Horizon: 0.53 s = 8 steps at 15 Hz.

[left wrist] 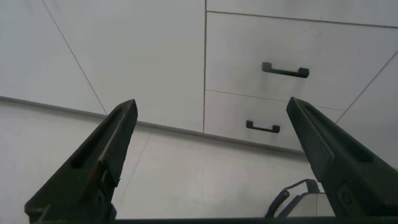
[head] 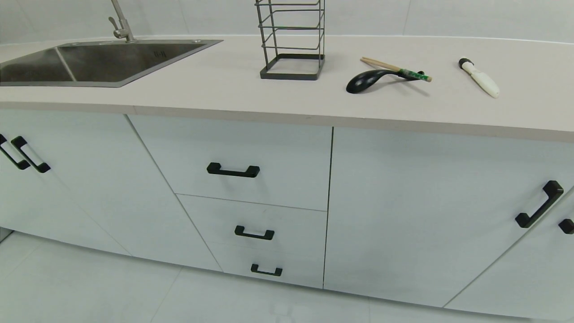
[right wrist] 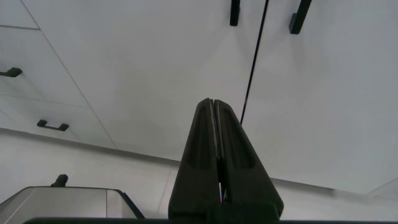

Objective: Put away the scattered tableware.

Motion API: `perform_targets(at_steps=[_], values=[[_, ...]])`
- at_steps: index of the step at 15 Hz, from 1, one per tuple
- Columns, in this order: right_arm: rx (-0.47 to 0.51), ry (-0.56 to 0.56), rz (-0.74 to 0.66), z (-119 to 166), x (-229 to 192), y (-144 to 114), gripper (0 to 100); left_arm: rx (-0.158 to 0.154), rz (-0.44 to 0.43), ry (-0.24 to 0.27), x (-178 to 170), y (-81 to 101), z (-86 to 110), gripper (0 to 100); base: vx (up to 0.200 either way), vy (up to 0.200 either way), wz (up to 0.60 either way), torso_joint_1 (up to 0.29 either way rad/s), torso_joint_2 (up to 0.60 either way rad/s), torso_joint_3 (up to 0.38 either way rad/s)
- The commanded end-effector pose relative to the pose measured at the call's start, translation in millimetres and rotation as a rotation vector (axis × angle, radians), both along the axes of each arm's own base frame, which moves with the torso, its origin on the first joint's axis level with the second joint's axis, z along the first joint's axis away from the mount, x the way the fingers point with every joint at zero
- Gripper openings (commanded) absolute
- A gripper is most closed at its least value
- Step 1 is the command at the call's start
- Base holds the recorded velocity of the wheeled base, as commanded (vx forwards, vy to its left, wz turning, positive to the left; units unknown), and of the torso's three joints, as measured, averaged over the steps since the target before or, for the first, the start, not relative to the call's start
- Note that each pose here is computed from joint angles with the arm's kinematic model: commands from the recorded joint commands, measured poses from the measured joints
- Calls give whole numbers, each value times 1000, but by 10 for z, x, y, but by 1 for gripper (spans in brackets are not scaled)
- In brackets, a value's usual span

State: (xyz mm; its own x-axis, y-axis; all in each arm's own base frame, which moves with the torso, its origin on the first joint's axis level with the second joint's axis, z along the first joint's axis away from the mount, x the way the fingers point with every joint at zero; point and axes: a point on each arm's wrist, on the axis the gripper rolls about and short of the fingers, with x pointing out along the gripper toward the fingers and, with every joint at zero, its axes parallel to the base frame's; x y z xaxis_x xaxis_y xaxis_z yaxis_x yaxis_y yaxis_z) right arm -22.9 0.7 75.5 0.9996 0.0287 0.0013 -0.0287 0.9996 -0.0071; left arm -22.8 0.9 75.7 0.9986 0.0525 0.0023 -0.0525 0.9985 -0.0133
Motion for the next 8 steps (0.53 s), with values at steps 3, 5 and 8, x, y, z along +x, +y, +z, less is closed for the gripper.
perform_targets(at_steps=[3, 5, 8], values=[[1, 1, 0, 0, 1, 0, 0, -8, 0, -1, 0, 0, 1, 100, 0, 0, 0, 0, 0, 0], [1, 1, 0, 0, 1, 0, 0, 14, -29, -102, -14, -7, 123, 100, 0, 0, 0, 0, 0, 0], [1, 0, 0, 2, 1, 0, 0, 186, -130, -194, -44, -33, 275, 100, 0, 0, 0, 0, 0, 0]])
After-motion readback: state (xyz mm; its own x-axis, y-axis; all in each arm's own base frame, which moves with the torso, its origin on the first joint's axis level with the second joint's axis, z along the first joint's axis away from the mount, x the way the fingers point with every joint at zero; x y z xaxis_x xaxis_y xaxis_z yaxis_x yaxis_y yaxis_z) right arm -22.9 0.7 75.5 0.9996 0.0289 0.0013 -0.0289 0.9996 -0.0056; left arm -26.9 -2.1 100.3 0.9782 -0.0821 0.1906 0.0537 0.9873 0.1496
